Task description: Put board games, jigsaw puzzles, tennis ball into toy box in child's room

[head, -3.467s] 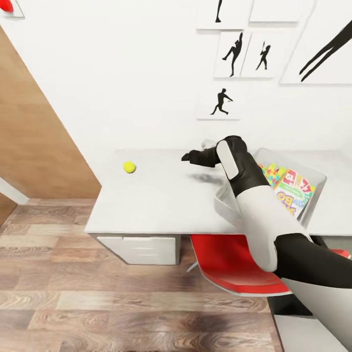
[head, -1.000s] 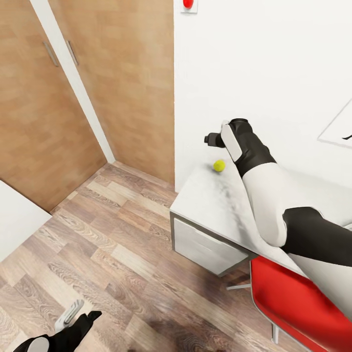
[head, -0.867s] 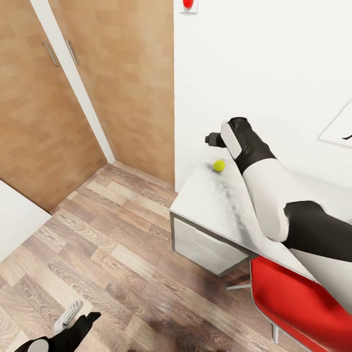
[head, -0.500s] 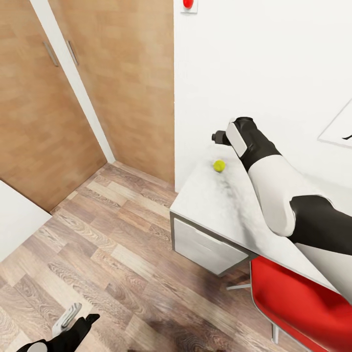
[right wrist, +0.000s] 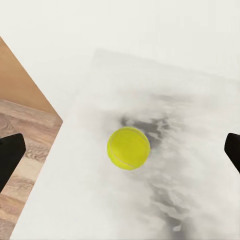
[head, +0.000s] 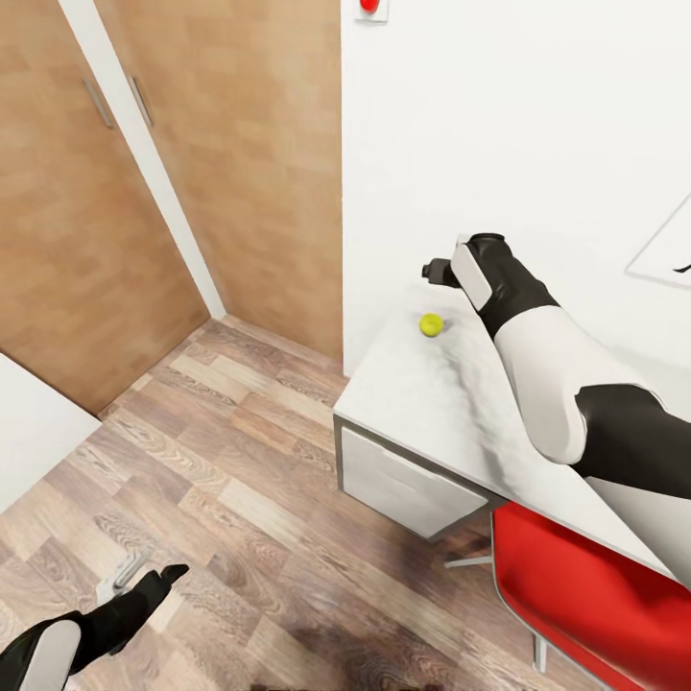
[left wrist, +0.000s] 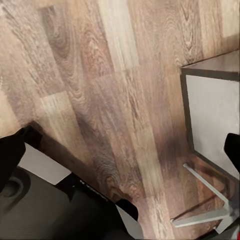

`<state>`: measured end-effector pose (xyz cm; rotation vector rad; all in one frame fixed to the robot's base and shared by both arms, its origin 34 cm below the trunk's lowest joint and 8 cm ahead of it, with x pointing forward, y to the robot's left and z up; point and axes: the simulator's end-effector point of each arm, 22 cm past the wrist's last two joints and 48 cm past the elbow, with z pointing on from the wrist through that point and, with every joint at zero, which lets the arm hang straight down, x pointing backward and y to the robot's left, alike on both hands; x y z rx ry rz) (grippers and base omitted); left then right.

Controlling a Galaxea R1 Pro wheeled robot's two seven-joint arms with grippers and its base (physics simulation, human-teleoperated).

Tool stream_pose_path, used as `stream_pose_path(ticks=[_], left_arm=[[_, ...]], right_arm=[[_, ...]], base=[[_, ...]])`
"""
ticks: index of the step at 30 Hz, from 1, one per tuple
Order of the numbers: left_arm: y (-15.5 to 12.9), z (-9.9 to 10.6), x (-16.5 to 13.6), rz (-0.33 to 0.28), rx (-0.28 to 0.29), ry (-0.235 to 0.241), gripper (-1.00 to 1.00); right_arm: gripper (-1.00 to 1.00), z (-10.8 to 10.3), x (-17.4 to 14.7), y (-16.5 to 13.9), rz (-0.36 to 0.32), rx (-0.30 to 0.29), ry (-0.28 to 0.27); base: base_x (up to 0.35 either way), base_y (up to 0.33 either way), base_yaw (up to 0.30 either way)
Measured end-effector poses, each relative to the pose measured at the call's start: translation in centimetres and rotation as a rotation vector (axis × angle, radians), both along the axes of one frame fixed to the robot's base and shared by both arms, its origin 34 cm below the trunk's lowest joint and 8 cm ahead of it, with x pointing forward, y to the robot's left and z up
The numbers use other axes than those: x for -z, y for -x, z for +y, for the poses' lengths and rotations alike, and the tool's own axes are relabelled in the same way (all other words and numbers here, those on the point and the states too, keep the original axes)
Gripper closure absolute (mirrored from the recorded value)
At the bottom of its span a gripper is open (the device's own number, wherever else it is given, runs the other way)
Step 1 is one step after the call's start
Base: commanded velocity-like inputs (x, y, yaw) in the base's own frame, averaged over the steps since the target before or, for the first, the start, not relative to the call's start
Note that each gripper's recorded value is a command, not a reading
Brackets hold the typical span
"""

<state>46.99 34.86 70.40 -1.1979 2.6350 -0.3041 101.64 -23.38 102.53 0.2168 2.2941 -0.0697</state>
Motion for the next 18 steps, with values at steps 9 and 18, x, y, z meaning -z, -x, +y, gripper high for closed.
stream_pose_path(ticks=[9, 18], left_arm=[[-3.5, -0.2, -1.0, -0.025, 0.042, 0.028, -1.0], [-2.6, 0.1, -0.4, 0.004, 0.048, 0.03, -1.0]], right_arm=[[-1.0, -0.3, 1.4, 0.1, 0.018, 0.0, -0.001], [-1.0, -0.4, 3.2, 0.2, 0.043, 0.001, -0.001]], base=[[0.0, 0.0, 0.0], [0.0, 0.0, 0.0]])
